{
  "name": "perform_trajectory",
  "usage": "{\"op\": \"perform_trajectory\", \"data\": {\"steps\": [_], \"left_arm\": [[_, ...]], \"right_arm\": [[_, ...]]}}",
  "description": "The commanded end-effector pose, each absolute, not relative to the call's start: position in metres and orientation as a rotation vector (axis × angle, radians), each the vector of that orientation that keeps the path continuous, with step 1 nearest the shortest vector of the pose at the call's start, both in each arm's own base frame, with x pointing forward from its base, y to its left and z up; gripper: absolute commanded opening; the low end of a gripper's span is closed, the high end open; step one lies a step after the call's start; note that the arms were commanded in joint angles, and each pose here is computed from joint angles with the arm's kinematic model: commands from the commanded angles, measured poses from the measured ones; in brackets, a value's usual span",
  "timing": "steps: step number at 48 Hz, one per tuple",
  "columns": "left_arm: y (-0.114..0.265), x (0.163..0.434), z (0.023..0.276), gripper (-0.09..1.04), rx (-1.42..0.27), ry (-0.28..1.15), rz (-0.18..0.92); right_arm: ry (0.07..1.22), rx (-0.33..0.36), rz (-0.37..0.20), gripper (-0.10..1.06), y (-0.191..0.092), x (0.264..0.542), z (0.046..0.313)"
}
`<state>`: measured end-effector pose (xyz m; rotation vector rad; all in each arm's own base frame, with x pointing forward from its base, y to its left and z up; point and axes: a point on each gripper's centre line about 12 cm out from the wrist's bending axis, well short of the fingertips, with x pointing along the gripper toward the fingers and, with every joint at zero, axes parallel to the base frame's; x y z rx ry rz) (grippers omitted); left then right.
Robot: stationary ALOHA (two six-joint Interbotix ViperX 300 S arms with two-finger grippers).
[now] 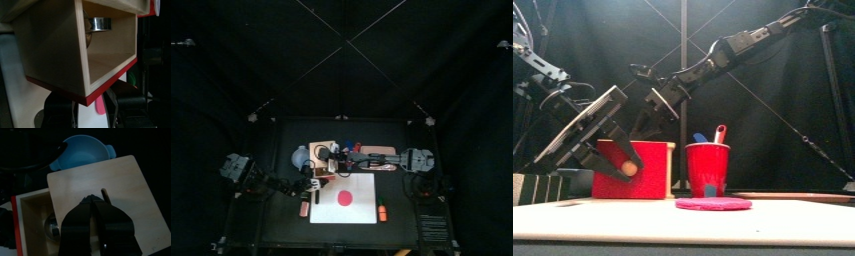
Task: Get the cutter from the drawer then cut the dough then place the extra dough in the bowl
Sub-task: Open the drawer
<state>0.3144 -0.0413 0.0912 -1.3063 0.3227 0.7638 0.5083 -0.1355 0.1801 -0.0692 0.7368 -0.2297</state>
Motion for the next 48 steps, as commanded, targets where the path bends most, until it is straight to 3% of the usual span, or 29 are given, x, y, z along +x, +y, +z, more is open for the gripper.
{"op": "perform_trajectory", "data": {"steps": [1,48], "left_arm": [[-0.054,0.318,0.096,0.59,-1.311,0.347,0.714],[-0.07,0.325,0.097,0.61,-1.31,0.367,0.675]], "right_arm": [[0.743,-0.063,-0.255,0.06,-0.149,0.506,0.184],[0.774,-0.061,-0.254,0.06,-0.148,0.506,0.178]]}}
